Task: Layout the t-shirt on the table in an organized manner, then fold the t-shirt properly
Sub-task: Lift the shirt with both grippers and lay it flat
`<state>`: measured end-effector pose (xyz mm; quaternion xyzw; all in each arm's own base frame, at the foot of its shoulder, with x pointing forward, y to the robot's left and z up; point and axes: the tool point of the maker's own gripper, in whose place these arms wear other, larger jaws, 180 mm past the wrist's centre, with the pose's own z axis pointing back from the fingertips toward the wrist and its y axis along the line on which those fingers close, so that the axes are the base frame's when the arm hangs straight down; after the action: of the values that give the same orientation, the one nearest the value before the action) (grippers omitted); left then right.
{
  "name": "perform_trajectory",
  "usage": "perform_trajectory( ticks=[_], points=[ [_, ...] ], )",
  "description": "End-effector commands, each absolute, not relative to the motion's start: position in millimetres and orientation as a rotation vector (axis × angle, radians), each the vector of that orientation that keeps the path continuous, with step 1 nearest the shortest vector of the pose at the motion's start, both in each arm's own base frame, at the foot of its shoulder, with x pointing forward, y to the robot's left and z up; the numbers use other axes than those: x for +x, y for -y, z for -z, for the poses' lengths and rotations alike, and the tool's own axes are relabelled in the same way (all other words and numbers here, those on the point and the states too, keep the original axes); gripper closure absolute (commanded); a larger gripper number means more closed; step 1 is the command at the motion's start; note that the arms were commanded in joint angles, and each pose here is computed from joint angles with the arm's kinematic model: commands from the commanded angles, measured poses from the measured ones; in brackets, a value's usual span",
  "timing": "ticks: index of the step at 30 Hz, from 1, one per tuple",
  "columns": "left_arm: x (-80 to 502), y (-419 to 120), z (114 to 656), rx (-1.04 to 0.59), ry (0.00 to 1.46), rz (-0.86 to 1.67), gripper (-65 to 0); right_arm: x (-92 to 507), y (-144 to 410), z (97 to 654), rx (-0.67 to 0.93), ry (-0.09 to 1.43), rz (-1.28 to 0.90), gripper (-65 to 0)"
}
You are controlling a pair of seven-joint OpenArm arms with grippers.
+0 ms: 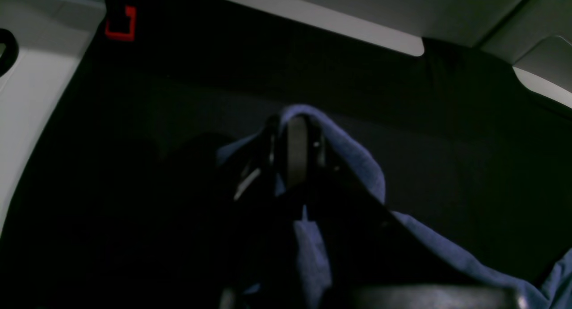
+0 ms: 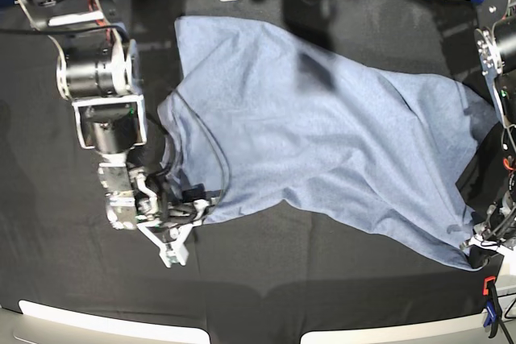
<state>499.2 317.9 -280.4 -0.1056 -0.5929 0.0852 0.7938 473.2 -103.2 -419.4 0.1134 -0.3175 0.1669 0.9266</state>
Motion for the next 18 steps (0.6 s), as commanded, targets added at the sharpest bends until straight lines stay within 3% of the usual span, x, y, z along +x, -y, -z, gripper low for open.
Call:
perform_trajectory(
  ticks=[1,2,7,18],
  points=[
    [509.0,-326.0,247.0,-0.226,1.362,-0.18,0.0,487.4,98.4,401.0,0.24,0.696,-0.356,-2.8],
    [509.0,-326.0,247.1,-0.226,1.361,-0.18,0.0,490.2,97.7,398.2,0.241,0.714,-0.356,0.0],
    [509.0,-326.2,247.1,-0.226,1.361,-0.18,0.0,522.0,96.6,358.6,0.21,0.883,-0.394,0.0],
    [510.4,-323.4,243.8,-0.254,1.378,-0.2,0.0,607.1,124.7,203.3,-0.041,1.245,-0.381,0.0]
  ],
)
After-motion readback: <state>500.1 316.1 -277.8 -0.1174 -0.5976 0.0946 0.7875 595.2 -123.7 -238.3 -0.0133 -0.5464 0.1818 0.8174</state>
